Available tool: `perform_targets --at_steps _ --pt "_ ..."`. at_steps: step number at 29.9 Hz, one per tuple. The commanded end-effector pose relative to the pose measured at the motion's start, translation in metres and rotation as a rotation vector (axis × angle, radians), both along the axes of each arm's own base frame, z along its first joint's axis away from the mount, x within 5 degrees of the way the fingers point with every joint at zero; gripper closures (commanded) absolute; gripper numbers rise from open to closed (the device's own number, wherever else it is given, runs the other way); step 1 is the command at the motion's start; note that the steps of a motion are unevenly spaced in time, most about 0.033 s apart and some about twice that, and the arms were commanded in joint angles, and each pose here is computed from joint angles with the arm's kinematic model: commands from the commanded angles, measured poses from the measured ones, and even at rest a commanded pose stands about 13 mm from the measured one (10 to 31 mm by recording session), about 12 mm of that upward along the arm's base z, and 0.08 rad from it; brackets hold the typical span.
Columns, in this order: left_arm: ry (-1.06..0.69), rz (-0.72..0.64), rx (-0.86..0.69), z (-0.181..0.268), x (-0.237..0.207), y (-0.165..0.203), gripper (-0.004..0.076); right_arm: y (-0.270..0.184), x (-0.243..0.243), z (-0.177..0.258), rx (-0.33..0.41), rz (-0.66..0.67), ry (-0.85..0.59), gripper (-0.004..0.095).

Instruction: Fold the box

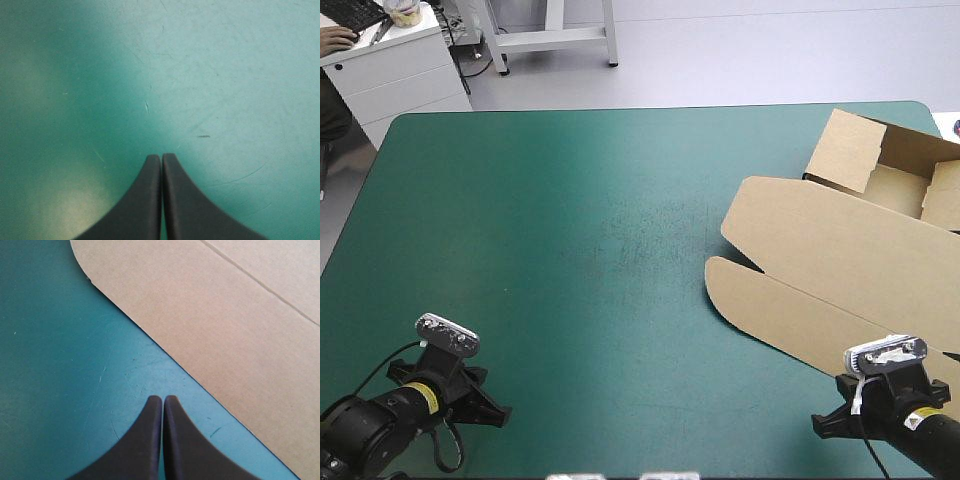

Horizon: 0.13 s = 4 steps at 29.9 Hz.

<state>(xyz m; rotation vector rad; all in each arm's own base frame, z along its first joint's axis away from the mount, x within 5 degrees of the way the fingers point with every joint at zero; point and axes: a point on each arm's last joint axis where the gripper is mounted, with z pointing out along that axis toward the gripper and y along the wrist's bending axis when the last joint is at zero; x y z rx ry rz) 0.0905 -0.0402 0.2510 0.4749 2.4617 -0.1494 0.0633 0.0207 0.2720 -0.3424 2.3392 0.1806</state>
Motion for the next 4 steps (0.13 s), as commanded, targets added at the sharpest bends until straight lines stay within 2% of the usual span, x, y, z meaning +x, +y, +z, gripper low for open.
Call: perform_targets --at_steps 1,4 --pt "-0.063 -0.008 -0.031 0.0098 0.0042 -0.0028 0.0734 0.0008 0.0041 0.0113 0.019 -0.006 -0.074 0.0913" --pt "-0.063 -0.008 -0.031 0.0098 0.0042 -0.0028 0.0734 0.0008 0.0041 0.0113 0.019 -0.006 -0.074 0.0913"
